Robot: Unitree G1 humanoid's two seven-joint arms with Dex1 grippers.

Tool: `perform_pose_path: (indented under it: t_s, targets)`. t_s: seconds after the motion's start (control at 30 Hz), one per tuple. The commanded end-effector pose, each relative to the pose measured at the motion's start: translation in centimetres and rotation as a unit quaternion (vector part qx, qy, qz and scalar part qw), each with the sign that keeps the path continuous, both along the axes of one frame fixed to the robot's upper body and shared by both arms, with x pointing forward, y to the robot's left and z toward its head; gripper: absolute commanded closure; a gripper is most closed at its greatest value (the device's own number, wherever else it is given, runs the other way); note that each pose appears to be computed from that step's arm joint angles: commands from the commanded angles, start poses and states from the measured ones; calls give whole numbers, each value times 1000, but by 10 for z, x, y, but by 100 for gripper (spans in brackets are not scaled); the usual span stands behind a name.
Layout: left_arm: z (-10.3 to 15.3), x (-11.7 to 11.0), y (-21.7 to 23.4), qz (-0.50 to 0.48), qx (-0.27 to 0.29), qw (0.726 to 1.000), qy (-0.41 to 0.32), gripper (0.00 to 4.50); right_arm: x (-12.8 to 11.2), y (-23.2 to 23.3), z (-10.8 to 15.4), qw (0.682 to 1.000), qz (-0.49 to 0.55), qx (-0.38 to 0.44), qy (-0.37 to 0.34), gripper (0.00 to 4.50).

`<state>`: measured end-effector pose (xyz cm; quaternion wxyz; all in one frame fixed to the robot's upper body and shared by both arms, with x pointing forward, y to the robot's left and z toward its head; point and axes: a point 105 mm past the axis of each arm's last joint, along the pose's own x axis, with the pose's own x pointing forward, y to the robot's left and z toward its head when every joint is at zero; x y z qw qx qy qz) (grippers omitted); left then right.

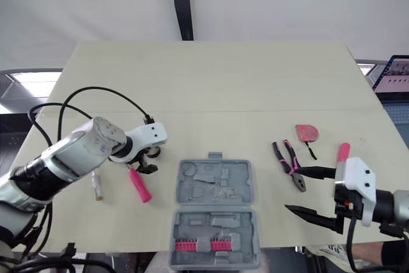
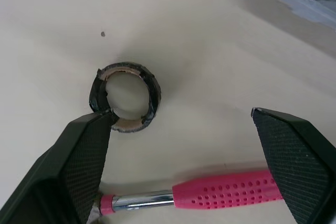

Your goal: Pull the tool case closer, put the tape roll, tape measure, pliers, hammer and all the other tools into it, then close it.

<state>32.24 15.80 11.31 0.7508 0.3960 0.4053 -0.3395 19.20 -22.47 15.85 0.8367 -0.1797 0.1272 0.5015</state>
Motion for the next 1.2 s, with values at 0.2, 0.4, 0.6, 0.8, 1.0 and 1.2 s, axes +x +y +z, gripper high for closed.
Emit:
perform_pose_path:
  t_s: [0.2, 0.4, 0.6, 0.8, 1.0, 1.2]
  targets:
    - [-10, 6, 0, 2, 1, 1000, 1, 0, -5, 1, 9, 1000, 3, -4, -11, 5]
    - [-20, 9, 3, 6, 1, 1000, 10, 0, -6, 1, 7, 1000, 0, -6, -8, 5]
    - [-23, 10, 3, 8, -4, 1000, 14, 24, -6, 1, 5, 1000, -1, -6, -6, 2]
    - [-25, 8, 6, 7, 4, 1000, 20, 260, -8, 0, 3, 1000, -3, -5, -4, 0]
    - [-24, 10, 8, 7, 7, 1000, 16, 445, -8, -1, 1, 1000, -6, -3, -5, 0]
    - [-21, 11, 12, 5, 16, 1000, 10, 445, -10, -1, -2, 1000, -6, 2, -3, 0]
